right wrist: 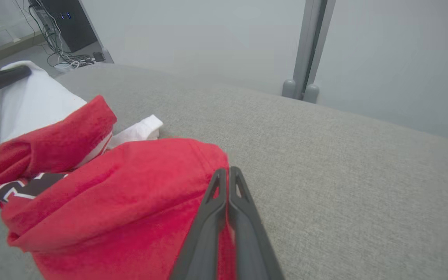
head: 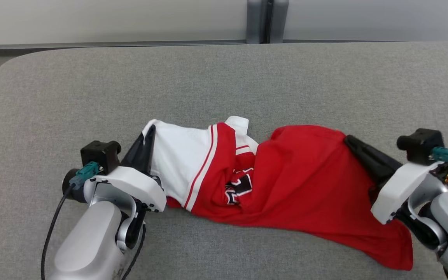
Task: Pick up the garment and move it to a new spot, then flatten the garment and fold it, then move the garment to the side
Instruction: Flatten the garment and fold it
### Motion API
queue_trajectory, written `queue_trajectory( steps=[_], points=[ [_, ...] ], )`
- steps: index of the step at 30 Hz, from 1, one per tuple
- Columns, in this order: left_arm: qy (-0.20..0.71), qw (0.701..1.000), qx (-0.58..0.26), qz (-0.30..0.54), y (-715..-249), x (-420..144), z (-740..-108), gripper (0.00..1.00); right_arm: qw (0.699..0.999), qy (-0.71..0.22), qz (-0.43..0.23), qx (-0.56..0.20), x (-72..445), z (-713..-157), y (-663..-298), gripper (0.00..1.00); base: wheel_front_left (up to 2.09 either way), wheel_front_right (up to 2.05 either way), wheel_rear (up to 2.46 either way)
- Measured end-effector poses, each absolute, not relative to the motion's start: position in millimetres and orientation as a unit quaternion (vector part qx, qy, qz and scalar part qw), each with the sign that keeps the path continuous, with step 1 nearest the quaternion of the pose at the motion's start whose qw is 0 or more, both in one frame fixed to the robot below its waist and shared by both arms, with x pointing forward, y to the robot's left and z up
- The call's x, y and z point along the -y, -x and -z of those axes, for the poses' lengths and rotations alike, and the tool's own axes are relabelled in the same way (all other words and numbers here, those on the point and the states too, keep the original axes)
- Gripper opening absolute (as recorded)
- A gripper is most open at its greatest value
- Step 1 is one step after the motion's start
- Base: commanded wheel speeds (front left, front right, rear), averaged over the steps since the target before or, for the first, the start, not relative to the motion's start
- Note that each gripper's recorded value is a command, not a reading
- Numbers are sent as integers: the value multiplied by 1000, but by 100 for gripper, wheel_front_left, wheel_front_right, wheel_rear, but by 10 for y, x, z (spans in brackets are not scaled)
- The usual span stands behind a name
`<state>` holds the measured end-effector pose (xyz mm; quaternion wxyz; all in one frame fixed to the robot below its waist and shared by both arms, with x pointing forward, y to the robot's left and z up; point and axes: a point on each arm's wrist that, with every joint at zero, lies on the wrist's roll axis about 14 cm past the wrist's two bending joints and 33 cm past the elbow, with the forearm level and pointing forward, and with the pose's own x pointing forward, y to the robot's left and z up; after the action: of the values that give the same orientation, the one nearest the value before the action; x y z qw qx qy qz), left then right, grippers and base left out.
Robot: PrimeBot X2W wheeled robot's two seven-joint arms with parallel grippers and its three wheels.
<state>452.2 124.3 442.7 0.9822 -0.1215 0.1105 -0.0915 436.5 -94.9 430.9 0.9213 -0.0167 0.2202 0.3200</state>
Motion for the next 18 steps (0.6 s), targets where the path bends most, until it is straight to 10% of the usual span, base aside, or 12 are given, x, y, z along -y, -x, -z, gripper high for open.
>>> queue_trajectory(
  steps=[10, 18],
  points=[
    [66, 986, 115, 102, -4712, -1341, -5932, 0, 967, -9, -248, 56, 1369, -5795, -4668, 0, 0, 0, 0],
    [25, 946, 298, 128, -4424, -1189, -7374, 0, 949, 18, -178, 261, 1711, -7102, -4366, 0, 0, 0, 0]
  ],
)
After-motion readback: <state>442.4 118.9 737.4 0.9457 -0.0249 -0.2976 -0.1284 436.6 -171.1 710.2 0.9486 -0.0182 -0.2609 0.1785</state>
